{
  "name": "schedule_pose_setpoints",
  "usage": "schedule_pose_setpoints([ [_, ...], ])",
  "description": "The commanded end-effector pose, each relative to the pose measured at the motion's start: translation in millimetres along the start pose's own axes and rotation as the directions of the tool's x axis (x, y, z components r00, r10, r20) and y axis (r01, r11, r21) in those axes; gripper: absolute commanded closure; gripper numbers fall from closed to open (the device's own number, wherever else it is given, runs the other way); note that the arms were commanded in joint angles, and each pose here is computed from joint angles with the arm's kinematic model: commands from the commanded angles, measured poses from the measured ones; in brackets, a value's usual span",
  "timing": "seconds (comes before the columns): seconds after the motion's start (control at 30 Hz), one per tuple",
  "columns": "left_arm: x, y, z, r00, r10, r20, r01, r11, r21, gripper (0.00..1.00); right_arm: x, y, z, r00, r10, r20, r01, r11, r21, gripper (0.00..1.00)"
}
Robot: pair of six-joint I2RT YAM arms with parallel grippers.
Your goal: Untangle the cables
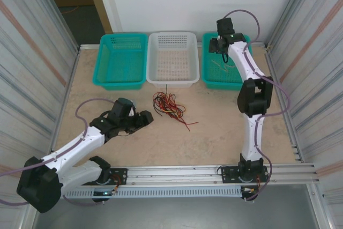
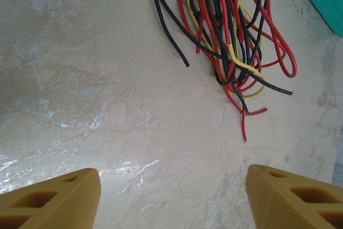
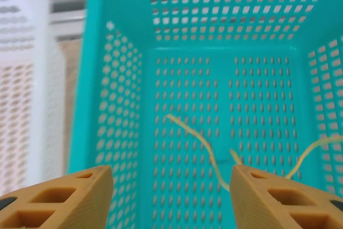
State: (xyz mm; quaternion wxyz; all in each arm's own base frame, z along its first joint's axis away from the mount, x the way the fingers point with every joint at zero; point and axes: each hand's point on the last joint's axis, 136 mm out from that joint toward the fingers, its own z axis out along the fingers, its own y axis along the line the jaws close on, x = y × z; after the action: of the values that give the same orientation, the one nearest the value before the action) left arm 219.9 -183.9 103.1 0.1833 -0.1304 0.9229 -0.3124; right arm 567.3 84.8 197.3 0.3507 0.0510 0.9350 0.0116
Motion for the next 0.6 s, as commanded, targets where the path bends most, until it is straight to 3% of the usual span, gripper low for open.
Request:
schedule_pose_setpoints([
  [0.0,-7,-13,-5,1.000,-0.019,0.024,0.018,0.999,0.040,0.31,6,15,-51,0.997,0.072,-0.021,-0.073,0.992,-0.107,0.45],
  [0.2,-1,-8,-17,0.999,-0.037,0.026,0.036,0.999,0.036,0.33,32,9,-18,0.975,0.120,-0.185,-0.136,0.988,-0.075,0.75],
  [0.57,6,-22,3,1.000,0.001,-0.030,0.000,0.999,0.044,0.26,60,12,57,0.927,0.166,-0.337,-0.195,0.979,-0.054,0.78],
])
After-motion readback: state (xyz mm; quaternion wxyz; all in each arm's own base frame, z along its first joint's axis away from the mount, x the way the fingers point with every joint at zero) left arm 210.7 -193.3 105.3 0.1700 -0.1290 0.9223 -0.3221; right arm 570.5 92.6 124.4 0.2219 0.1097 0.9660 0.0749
